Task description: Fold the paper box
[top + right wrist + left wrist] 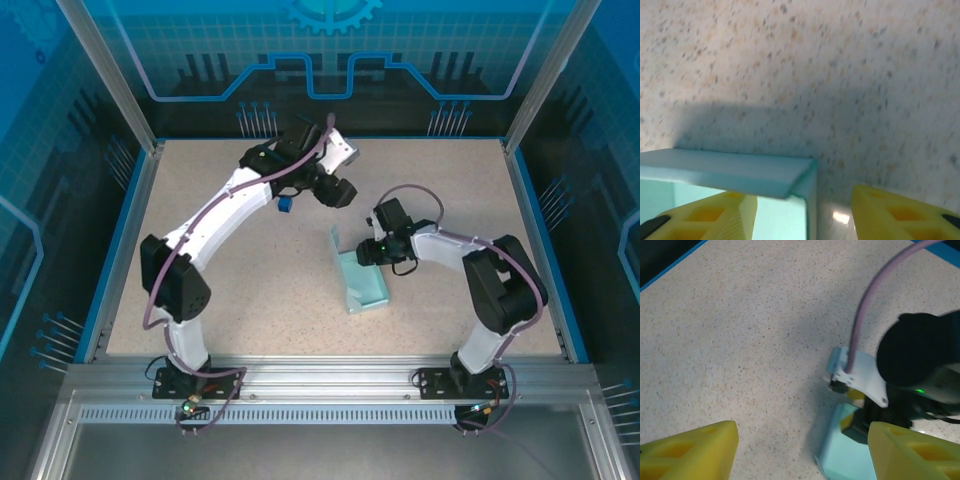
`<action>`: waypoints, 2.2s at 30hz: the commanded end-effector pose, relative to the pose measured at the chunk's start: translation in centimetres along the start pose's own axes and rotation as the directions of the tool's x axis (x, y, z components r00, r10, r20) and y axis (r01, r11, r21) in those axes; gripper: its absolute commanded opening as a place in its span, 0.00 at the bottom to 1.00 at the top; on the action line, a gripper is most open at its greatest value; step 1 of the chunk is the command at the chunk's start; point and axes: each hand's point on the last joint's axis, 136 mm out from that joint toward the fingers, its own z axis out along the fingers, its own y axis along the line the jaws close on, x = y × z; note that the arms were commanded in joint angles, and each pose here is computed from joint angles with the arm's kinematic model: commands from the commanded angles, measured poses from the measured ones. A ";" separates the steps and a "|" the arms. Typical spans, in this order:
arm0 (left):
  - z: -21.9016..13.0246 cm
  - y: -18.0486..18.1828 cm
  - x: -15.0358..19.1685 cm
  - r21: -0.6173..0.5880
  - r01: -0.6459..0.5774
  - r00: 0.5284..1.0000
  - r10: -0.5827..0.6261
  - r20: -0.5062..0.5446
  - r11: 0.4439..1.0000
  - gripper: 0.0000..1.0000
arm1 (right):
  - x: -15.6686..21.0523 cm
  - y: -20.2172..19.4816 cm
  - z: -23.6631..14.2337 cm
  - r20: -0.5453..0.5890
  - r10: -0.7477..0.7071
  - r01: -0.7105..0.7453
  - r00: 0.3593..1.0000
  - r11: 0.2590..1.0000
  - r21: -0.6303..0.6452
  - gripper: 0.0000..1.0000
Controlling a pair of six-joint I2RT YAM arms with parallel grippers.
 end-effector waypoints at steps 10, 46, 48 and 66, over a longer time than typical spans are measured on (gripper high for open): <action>-3.9 3.6 2.6 -0.108 0.230 0.968 -0.217 0.123 0.967 0.71 | -4.3 -7.1 -0.3 0.081 0.221 -0.225 0.972 0.973 0.045 0.44; 8.8 20.2 17.4 -0.372 0.520 0.785 -0.602 -0.145 0.769 0.78 | 1.3 1.0 -4.2 0.097 0.276 -0.245 0.956 0.937 -0.249 0.62; 9.4 20.3 17.5 -0.363 0.517 0.782 -0.600 -0.168 0.776 0.74 | 1.4 0.6 -4.8 0.106 0.276 -0.245 0.955 0.939 -0.241 0.62; 10.5 20.5 18.3 -0.372 0.517 0.749 -0.618 -0.241 0.771 0.39 | 0.5 -2.1 -9.9 0.208 0.292 -0.247 0.934 0.944 -0.220 0.64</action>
